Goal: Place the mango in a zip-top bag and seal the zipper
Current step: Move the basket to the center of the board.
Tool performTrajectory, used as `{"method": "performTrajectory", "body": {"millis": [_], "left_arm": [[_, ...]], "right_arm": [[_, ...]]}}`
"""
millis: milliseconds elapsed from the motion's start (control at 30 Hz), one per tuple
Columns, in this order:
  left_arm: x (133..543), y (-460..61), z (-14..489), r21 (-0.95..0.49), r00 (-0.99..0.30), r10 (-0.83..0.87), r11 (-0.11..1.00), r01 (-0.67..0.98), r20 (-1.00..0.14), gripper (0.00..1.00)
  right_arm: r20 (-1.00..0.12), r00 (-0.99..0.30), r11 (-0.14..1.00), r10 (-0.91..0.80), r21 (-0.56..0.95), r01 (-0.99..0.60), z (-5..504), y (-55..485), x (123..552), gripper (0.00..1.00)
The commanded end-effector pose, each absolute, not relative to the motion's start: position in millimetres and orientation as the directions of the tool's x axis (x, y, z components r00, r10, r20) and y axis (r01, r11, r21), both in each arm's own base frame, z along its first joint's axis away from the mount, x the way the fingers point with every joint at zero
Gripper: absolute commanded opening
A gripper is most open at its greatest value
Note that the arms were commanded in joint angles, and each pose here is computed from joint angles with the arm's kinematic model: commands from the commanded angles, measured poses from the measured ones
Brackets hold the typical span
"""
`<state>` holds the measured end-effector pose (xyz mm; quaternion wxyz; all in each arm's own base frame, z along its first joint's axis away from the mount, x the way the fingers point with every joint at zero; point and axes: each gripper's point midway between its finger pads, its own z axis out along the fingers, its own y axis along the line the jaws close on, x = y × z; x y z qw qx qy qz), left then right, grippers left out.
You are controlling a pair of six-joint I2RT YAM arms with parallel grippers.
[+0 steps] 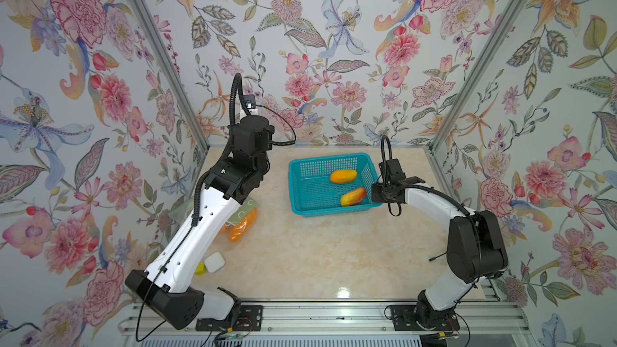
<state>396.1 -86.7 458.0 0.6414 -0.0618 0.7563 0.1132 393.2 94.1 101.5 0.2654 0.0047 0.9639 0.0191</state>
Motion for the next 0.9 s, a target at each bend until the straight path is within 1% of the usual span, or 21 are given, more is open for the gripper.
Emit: {"method": "performTrajectory", "body": {"millis": [0, 67, 233, 300, 367, 433, 467, 533, 633, 767, 867], "left_arm": [[399, -99, 452, 0.026, -0.186, -0.006, 0.986, -0.167, -0.982, 0.00], [402, -110, 441, -0.002, -0.215, -0.028, 0.993, -0.118, -0.976, 0.00], [404, -141, 405, -0.087, -0.302, -0.085, 0.996, -0.005, -0.950, 0.00], [403, -154, 389, -0.116, -0.344, -0.095, 0.992, 0.041, -0.934, 0.00], [402, -164, 372, -0.137, -0.388, -0.099, 0.988, 0.070, -0.916, 0.00], [401, -176, 354, -0.172, -0.430, -0.110, 0.979, 0.106, -0.896, 0.00], [401, -181, 347, -0.191, -0.445, -0.118, 0.974, 0.123, -0.888, 0.00], [400, -195, 330, -0.231, -0.483, -0.129, 0.960, 0.158, -0.866, 0.00], [400, -211, 314, -0.263, -0.519, -0.128, 0.945, 0.194, -0.845, 0.00], [402, -229, 303, -0.293, -0.550, -0.121, 0.926, 0.237, -0.827, 0.00], [404, -241, 296, -0.311, -0.567, -0.112, 0.912, 0.268, -0.816, 0.00]], "right_arm": [[-0.441, -0.897, 0.996, 0.007, -0.075, 0.045, 99, 57, 351, 0.09], [-0.410, -0.910, 0.992, 0.060, -0.077, 0.100, 98, 43, 330, 0.12], [-0.352, -0.919, 0.974, 0.178, -0.072, 0.216, 89, 18, 292, 0.14], [-0.338, -0.915, 0.965, 0.220, -0.063, 0.255, 85, 11, 280, 0.21], [-0.330, -0.910, 0.957, 0.251, -0.058, 0.285, 82, 4, 272, 0.24], [-0.329, -0.905, 0.952, 0.270, -0.052, 0.303, 81, 0, 266, 0.33], [-0.329, -0.903, 0.950, 0.276, -0.050, 0.308, 81, -1, 264, 0.36], [-0.342, -0.897, 0.949, 0.280, -0.041, 0.312, 86, -1, 263, 0.46], [-0.373, -0.885, 0.951, 0.279, -0.023, 0.309, 100, 0, 265, 0.58], [-0.448, -0.851, 0.953, 0.273, 0.008, 0.301, 134, 3, 274, 0.67], [-0.497, -0.827, 0.956, 0.262, 0.018, 0.292, 159, 9, 280, 0.71]]}}
